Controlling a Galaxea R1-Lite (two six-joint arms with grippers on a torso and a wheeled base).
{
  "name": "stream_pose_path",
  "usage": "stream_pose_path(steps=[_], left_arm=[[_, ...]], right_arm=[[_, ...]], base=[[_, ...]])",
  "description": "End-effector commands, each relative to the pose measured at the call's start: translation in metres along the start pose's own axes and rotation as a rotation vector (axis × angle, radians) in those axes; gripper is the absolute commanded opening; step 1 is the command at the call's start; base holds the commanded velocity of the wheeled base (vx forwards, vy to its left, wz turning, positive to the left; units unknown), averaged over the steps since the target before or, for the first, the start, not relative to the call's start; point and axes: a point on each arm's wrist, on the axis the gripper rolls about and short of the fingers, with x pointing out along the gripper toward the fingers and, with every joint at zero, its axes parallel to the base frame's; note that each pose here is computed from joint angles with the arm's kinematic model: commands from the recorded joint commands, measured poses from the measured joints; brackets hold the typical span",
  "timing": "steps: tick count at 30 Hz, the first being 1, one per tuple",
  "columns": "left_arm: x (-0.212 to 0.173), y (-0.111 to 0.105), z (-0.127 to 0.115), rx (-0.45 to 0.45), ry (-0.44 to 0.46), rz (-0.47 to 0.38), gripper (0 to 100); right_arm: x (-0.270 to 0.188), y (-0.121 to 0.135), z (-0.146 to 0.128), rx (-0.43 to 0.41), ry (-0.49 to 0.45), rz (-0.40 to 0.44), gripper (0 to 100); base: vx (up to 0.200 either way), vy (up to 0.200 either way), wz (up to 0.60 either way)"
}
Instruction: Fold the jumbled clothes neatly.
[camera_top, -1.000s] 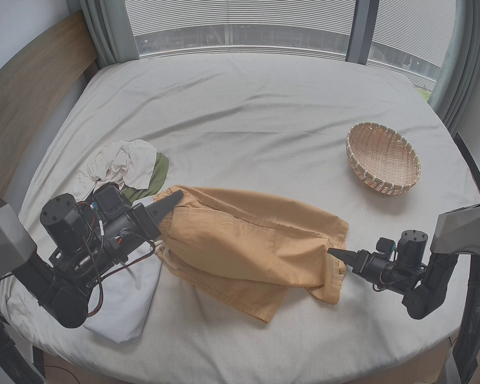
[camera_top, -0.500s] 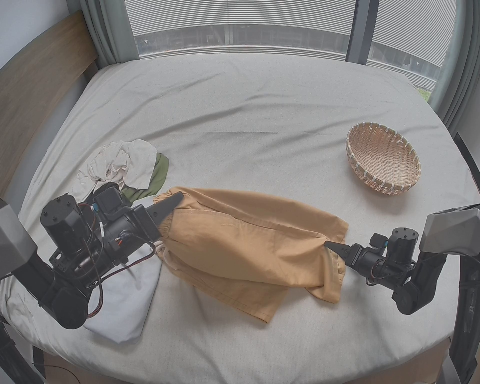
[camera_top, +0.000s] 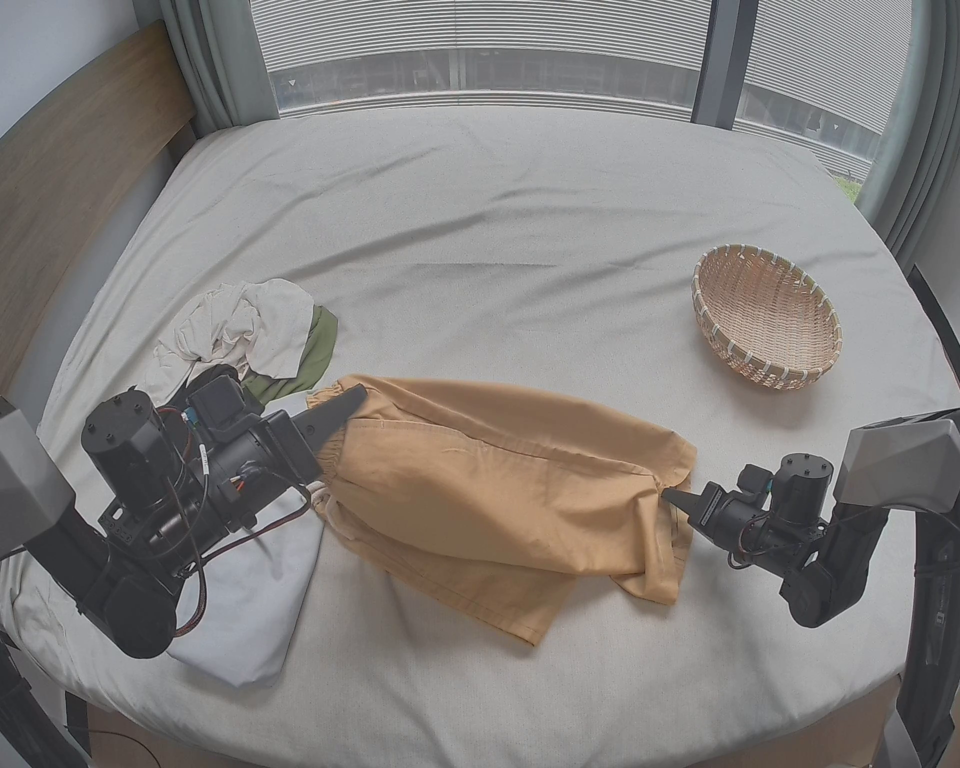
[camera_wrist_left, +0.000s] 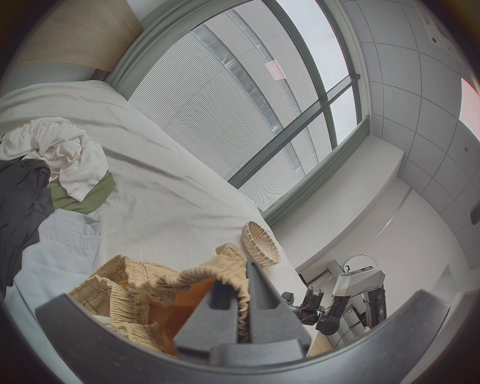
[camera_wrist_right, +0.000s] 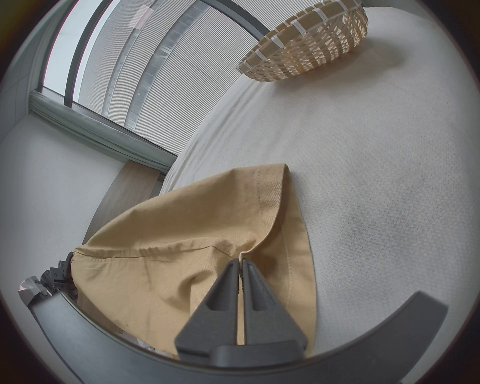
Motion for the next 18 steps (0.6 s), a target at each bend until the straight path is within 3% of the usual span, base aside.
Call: stream_pose_path(steps=[1, 8, 18], left_arm=[[-0.001, 0.003, 0.001, 0.001, -0.005, 0.011, 0], [-0.001, 0.017, 0.003, 0.009, -0.012, 0.056, 0], [0.000, 0.021, -0.002, 0.021, 0.005, 0.065, 0]], right_arm=[[-0.016, 0.009, 0.009, -0.008, -0.028, 0.008, 0], [-0.037, 0.010, 0.022, -0.007, -0.070, -0.010, 0], [-0.032, 0.007, 0.016, -0.001, -0.024, 0.011, 0]], base=[[0.000, 0.000, 0.00], [0.000, 0.000, 0.00], [0.000, 0.000, 0.00]])
